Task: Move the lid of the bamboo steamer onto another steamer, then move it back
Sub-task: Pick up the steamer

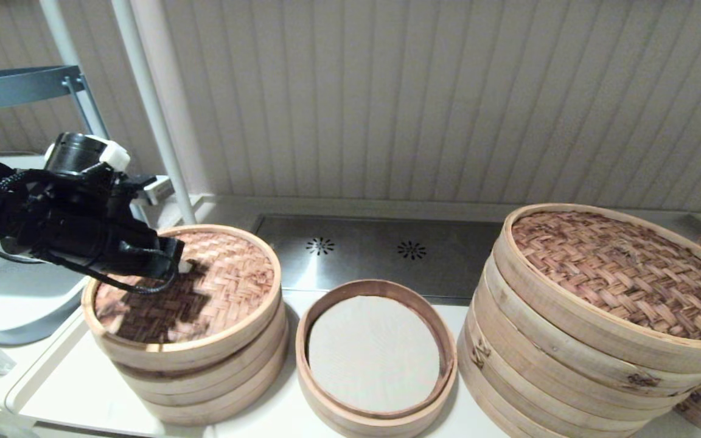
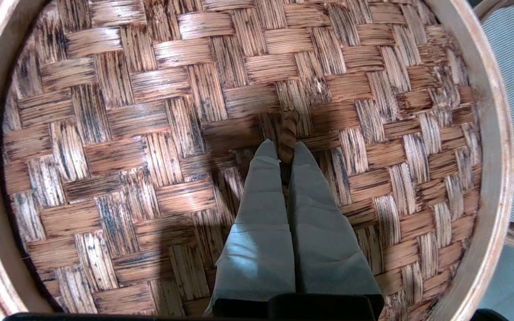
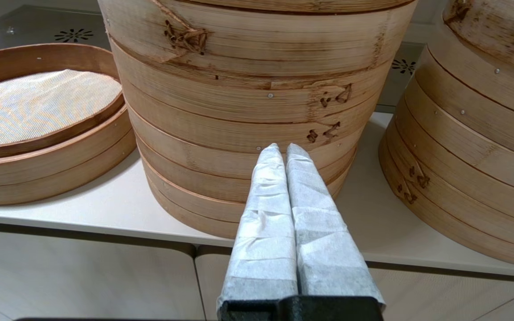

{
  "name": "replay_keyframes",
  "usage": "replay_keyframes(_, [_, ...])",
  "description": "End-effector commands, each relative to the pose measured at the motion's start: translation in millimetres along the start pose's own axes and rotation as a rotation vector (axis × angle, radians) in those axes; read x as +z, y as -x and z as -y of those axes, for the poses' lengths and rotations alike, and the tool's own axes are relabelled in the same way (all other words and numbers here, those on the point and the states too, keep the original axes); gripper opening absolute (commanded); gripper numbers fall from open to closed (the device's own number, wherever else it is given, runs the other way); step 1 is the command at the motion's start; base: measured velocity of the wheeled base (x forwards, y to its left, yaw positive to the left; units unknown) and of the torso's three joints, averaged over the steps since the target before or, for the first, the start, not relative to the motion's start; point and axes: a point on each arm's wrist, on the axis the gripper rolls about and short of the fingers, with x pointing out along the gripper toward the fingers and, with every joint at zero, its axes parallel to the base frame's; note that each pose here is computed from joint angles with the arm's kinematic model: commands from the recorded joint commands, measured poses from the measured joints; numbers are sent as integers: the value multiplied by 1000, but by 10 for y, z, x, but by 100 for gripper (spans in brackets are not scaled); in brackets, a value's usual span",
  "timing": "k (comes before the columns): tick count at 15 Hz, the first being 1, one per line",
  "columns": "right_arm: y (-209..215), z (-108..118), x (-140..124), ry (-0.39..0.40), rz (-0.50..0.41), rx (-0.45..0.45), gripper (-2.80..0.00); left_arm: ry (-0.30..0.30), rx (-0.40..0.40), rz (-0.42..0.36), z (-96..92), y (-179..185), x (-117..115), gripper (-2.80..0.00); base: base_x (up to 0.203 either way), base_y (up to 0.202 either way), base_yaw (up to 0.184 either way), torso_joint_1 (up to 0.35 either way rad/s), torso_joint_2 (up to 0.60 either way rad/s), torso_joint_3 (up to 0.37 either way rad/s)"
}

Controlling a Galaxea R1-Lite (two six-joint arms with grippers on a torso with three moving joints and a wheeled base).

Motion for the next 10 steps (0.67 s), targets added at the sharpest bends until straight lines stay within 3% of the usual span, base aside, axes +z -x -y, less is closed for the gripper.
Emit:
replay_keyframes(1, [-1, 0, -4, 1, -2, 0, -280, -1, -3, 17, 6, 61, 9, -280, 0, 0, 0, 0, 0, 0])
replay_keyframes(10, [-2, 0, -4, 1, -3, 0, -280, 17, -5, 49, 11, 123, 45, -280, 0, 0, 0, 0, 0, 0])
